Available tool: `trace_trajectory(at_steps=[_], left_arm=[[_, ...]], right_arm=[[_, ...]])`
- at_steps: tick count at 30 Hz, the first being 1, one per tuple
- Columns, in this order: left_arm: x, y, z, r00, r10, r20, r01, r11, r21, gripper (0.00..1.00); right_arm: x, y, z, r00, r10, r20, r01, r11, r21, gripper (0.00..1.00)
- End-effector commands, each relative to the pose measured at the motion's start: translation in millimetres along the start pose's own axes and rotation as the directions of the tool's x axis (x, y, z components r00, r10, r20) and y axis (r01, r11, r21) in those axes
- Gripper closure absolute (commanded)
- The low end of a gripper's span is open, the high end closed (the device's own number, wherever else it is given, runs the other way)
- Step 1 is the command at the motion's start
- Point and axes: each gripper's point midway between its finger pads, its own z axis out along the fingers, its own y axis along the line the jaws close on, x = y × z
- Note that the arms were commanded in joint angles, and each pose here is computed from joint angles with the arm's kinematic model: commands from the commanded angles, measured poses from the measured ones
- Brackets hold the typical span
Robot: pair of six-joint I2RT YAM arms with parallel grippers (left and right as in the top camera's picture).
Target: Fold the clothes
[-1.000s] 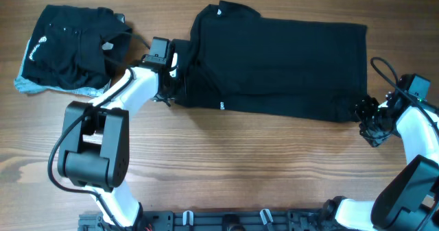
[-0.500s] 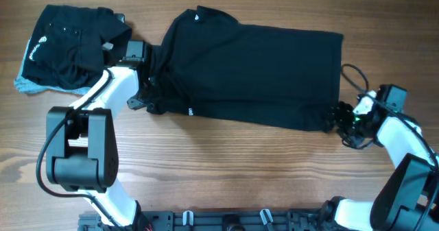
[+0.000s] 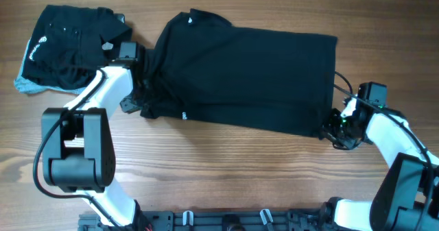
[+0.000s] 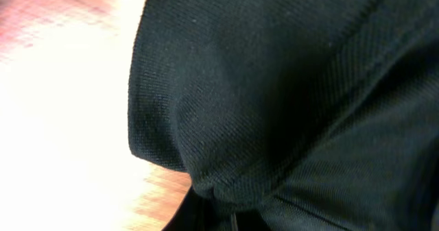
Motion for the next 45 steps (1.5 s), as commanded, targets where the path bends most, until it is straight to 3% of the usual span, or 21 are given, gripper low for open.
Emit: trace_trajectory(at_steps=[1, 6, 8, 10, 13, 15, 17, 20, 22, 24, 26, 27, 28, 29, 31, 33, 34, 40, 44, 45], left_arm=[[8, 30, 1, 0.999, -0.052, -0.015, 0.051, 0.995, -0.082, 0.94], [16, 25, -13, 0.998, -0.047, -0.035, 0.045, 0.998, -0.032, 0.91], [24, 25, -15, 0.997, -0.030, -0.071, 0.028, 0.999, -0.025, 0.86], [30, 26, -16, 0.995, -0.028, -0.093, 0.026, 0.999, -0.029, 0.78], [29, 27, -25, 0.997, -0.017, -0.079, 0.016, 1.000, -0.022, 0.71], [22, 24, -39, 0.999, -0.008, -0.039, 0.008, 1.000, 0.000, 0.67], [11, 20, -62, 1.000, -0.007, 0.025, 0.006, 0.999, 0.038, 0.60], [2, 17, -84, 0.995, -0.015, 0.102, 0.007, 0.997, 0.075, 0.49], [1, 17, -90, 0.993, -0.017, 0.120, 0.007, 0.996, 0.083, 0.42], [2, 17, -89, 0.993, -0.016, 0.114, 0.007, 0.997, 0.081, 0.41], [2, 17, -89, 0.993, -0.016, 0.115, 0.007, 0.997, 0.082, 0.41], [1, 16, -89, 0.993, -0.017, 0.119, 0.007, 0.996, 0.084, 0.41], [-1, 15, -89, 0.992, -0.018, 0.124, 0.006, 0.996, 0.090, 0.41], [-2, 10, -90, 0.992, -0.017, 0.126, 0.002, 0.993, 0.116, 0.41], [-3, 7, -91, 0.991, -0.016, 0.132, -0.001, 0.992, 0.130, 0.41], [-5, 6, -91, 0.990, -0.013, 0.138, -0.005, 0.991, 0.132, 0.41], [-6, 6, -91, 0.990, -0.014, 0.141, -0.005, 0.991, 0.133, 0.41], [-2, -15, -93, 0.990, 0.031, 0.137, -0.060, 0.975, 0.212, 0.42], [16, -43, -81, 0.988, 0.100, 0.114, -0.128, 0.955, 0.268, 0.50], [22, -50, -75, 0.987, 0.121, 0.110, -0.147, 0.950, 0.276, 0.51]], right_arm=[[-21, -36, -16, 0.992, 0.106, 0.065, -0.116, 0.977, 0.177, 0.75], [-22, -45, -30, 0.984, 0.172, 0.051, -0.179, 0.965, 0.194, 0.83], [-23, -49, -36, 0.980, 0.191, 0.050, -0.197, 0.958, 0.207, 0.70], [-25, -46, -40, 0.984, 0.172, 0.054, -0.180, 0.964, 0.197, 0.63], [-38, -9, -49, 0.996, 0.037, 0.078, -0.038, 0.999, 0.002, 0.61], [-41, 16, -58, 0.994, -0.034, 0.109, 0.047, 0.991, -0.123, 0.53], [-42, 23, -62, 0.991, -0.053, 0.120, 0.072, 0.985, -0.158, 0.41], [-40, 9, -57, 0.995, 0.001, 0.102, 0.008, 0.996, -0.089, 0.36], [-33, -20, -54, 0.990, 0.109, 0.088, -0.114, 0.992, 0.060, 0.34], [-26, -53, -58, 0.970, 0.210, 0.120, -0.234, 0.943, 0.237, 0.22], [-29, -58, -60, 0.958, 0.244, 0.150, -0.275, 0.927, 0.254, 0.12], [-35, -47, -57, 0.967, 0.209, 0.143, -0.235, 0.952, 0.196, 0.11], [-42, -17, -54, 0.990, 0.073, 0.118, -0.079, 0.996, 0.050, 0.11], [-42, 54, -64, 0.963, -0.219, 0.157, 0.259, 0.913, -0.316, 0.13], [-40, 89, -82, 0.908, -0.332, 0.257, 0.418, 0.773, -0.477, 0.13], [-28, 118, -106, 0.827, -0.417, 0.377, 0.561, 0.572, -0.599, 0.14], [-25, 122, -110, 0.818, -0.422, 0.392, 0.574, 0.537, -0.619, 0.14], [-29, 102, -91, 0.879, -0.382, 0.286, 0.477, 0.689, -0.546, 0.13], [-33, 83, -79, 0.920, -0.327, 0.216, 0.391, 0.795, -0.464, 0.13], [-35, 69, -71, 0.952, -0.259, 0.166, 0.305, 0.864, -0.400, 0.13]])
